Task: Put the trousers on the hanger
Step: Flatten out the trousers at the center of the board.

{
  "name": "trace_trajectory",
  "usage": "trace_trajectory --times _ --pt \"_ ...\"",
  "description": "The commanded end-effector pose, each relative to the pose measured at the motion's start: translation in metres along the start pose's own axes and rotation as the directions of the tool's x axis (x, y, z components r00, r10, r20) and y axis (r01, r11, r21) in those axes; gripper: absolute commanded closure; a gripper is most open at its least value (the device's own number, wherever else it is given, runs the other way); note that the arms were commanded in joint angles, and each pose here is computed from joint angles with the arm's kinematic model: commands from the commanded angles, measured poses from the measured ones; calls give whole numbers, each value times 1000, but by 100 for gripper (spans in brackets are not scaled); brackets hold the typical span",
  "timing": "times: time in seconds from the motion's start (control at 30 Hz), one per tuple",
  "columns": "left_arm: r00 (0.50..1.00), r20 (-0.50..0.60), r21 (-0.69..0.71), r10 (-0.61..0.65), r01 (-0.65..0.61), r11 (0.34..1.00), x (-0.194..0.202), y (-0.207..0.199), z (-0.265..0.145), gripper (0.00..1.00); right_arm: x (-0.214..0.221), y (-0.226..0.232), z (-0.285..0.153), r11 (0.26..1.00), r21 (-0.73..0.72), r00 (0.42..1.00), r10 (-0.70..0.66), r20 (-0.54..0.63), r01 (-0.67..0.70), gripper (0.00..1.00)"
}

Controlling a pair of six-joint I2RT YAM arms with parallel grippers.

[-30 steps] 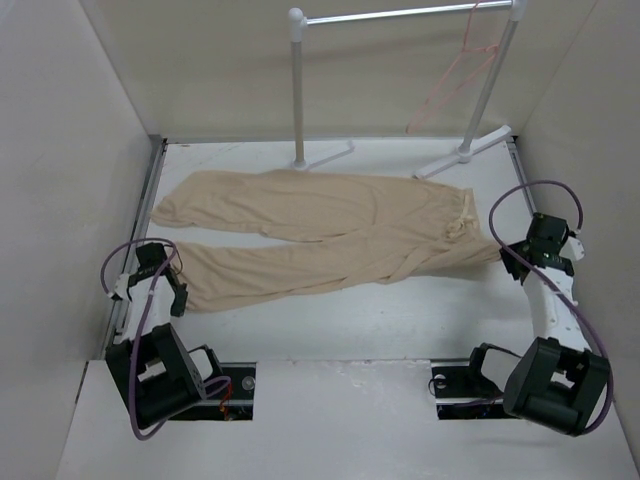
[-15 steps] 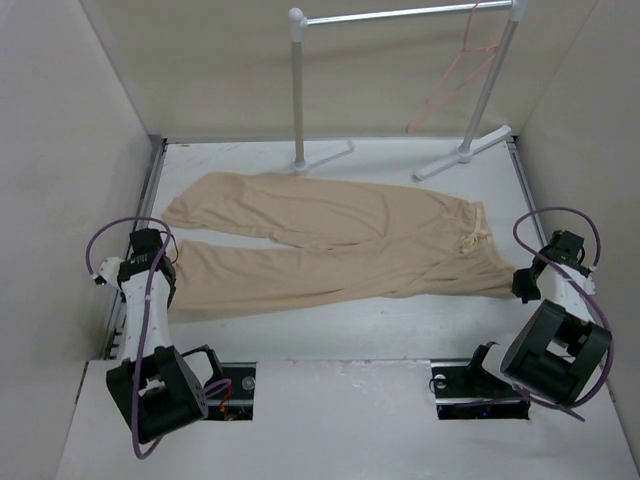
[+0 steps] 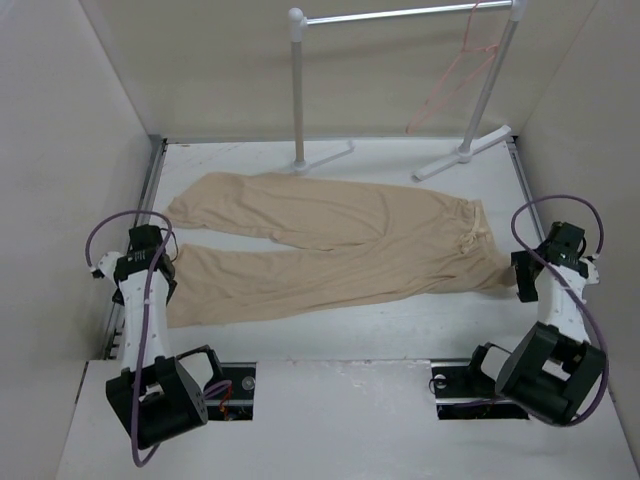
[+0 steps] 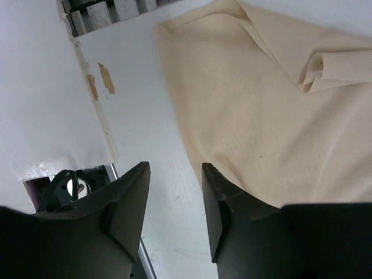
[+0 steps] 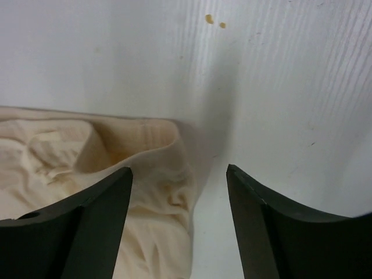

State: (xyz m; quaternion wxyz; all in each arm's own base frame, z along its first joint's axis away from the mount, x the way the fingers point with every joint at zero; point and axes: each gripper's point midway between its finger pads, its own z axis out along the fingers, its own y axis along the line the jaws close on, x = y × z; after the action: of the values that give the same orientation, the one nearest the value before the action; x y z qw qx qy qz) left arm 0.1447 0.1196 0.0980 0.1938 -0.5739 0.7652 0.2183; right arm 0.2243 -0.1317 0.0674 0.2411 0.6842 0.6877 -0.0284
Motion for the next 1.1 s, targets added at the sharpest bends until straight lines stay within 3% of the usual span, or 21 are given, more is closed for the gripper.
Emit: trace_trajectory --times 0.0,0.17,0.3,0.43,0.5,0.57,0.7,0.87,1.07 --pt "997 70 87 -39 32 996 -28 -14 -26 60 -17 30 -43 989 -150 997 6 82 7 26" --pt "995 94 162 -43 28 986 -45 -58 -25 61 1 53 -78 952 -283 989 -86 119 117 25" --pt "999 32 166 39 -44 985 -34 -90 0 67 40 60 -91 888 -392 970 -212 117 241 33" --pt "993 37 109 109 -112 988 -35 -102 23 64 79 64 -112 780 -531 939 -326 107 332 71" --pt "991 43 93 127 -131 987 -37 -108 29 63 102 65 -121 705 -593 904 -416 97 389 76" --pt "990 58 92 125 -130 987 -43 -115 32 63 129 60 -122 639 -626 848 -524 72 448 75" --pt "988 53 66 143 -146 987 -46 -126 43 64 166 40 -110 592 -622 766 -643 20 513 64" --pt "985 22 27 171 -172 985 -37 -126 57 64 178 33 -109 577 -632 750 -661 9 517 54" --pt "983 -6 21 183 -183 983 -28 -131 68 65 180 35 -112 555 -645 734 -679 15 525 50"
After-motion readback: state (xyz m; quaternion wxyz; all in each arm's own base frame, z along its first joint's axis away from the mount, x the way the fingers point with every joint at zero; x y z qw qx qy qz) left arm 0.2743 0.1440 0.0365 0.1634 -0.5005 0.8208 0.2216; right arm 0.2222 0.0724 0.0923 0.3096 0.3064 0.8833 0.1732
